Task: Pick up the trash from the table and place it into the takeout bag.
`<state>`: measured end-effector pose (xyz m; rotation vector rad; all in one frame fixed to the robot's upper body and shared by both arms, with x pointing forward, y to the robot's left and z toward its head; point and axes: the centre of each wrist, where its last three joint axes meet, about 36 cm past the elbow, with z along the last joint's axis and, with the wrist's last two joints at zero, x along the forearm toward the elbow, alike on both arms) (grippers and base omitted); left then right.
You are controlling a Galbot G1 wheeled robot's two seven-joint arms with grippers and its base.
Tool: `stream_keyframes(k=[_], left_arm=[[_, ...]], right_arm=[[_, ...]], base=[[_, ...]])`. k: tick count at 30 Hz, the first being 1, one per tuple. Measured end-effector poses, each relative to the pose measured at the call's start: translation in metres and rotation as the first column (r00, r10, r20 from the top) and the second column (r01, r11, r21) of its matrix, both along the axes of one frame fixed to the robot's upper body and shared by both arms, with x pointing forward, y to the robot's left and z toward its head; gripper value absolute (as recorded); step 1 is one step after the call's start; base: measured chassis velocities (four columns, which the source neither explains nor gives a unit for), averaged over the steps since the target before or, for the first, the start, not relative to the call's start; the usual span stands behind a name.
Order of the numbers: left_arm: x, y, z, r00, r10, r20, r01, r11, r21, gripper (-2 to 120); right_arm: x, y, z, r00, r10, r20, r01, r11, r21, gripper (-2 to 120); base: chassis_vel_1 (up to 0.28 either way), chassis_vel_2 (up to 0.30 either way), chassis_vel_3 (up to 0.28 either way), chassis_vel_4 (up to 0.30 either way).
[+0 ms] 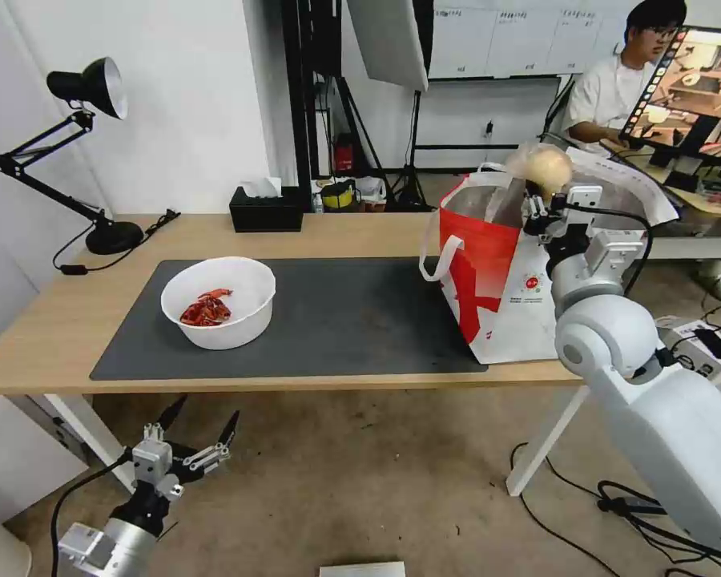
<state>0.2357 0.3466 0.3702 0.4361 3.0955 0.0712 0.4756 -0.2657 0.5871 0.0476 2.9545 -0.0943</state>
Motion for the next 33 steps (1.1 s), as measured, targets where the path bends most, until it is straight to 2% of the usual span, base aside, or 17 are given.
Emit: stream_keyframes(k=[2, 6, 8, 9, 11, 15, 33], left_arm=[[0.0, 0.0, 0.0, 1.0, 0.0, 0.0, 0.0, 1.0, -0.001, 100], [-0.001, -0.003, -0.002, 1.0, 0.0, -0.003, 0.0, 1.0, -0.004, 100], [-0.001, -0.003, -0.002, 1.0, 0.0, -0.003, 0.0, 1.0, -0.004, 100], [-0.001, -0.003, -0.002, 1.0, -0.001, -0.004, 0.001, 1.0, -0.004, 100], [-0.001, -0.003, -0.003, 1.0, 0.0, -0.004, 0.0, 1.0, -0.004, 100], [-0.002, -0.004, -0.003, 1.0, 0.001, -0.005, -0.001, 1.0, -0.005, 100], [-0.002, -0.004, -0.001, 1.0, -0.001, 0.0, 0.001, 1.0, -0.002, 100]], right_arm=[[0.0, 0.0, 0.0, 1.0, 0.001, 0.0, -0.001, 1.0, 0.0, 59], [0.002, -0.001, 0.001, 1.0, 0.0, -0.003, 0.0, 1.0, 0.004, 80], [0.002, -0.001, 0.001, 1.0, 0.0, -0.003, 0.0, 1.0, 0.004, 80], [0.003, -0.002, 0.002, 1.0, -0.001, -0.005, 0.001, 1.0, 0.005, 89], [0.005, -0.003, 0.005, 1.0, -0.002, -0.014, 0.002, 1.0, 0.007, 97], [0.007, -0.007, 0.005, 1.0, -0.011, -0.021, 0.011, 1.0, 0.005, 100], [0.007, -0.009, 0.012, 1.0, -0.007, -0.016, 0.007, 1.0, 0.005, 100]], base=[[0.0, 0.0, 0.0, 0.0], [0.0, 0.0, 0.0, 0.0], [0.0, 0.0, 0.0, 0.0], [0.0, 0.0, 0.0, 0.0], [0.0, 0.0, 0.0, 0.0], [0.0, 0.0, 0.0, 0.0], [0.0, 0.0, 0.0, 0.0]])
